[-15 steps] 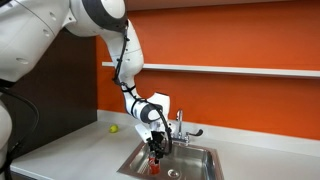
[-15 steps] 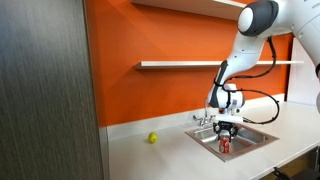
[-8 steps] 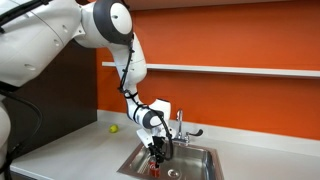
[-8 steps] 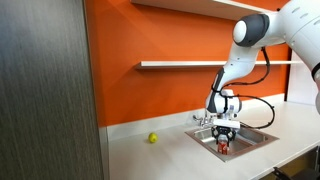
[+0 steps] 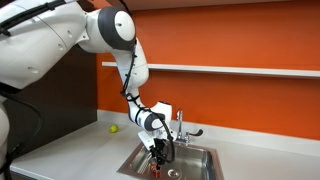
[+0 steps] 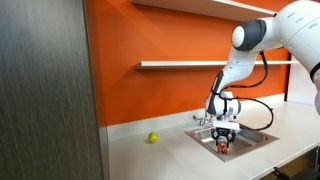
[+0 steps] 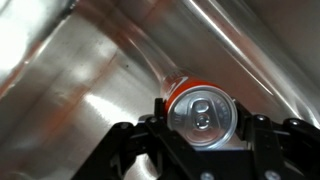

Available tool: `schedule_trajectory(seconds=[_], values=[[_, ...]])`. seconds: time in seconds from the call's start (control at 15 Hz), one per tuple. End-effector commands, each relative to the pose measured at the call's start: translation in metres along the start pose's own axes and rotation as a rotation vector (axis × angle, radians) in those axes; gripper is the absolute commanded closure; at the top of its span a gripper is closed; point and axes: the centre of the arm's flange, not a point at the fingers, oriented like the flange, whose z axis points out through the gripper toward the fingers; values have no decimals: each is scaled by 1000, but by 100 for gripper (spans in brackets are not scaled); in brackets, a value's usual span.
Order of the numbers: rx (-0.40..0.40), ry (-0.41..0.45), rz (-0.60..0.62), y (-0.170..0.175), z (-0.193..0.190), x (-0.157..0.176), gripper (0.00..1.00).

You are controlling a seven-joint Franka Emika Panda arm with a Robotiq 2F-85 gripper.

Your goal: Put the can inside the sink

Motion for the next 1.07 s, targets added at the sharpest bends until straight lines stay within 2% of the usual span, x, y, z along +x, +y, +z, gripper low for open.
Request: schedule_trajectory(seconds=[0.0, 0.2, 0.27, 0.33, 0.4, 0.53, 1.0], values=[[28, -21, 3, 0, -1, 9, 62], [29, -24, 7, 2, -1, 9, 62], [29, -26, 10, 2, -1, 9, 22], [29, -27, 10, 2, -1, 9, 10], [30, -29, 12, 2, -1, 8, 4], [29, -30, 13, 2, -3, 6, 0], [22, -32, 4, -3, -22, -5, 0]])
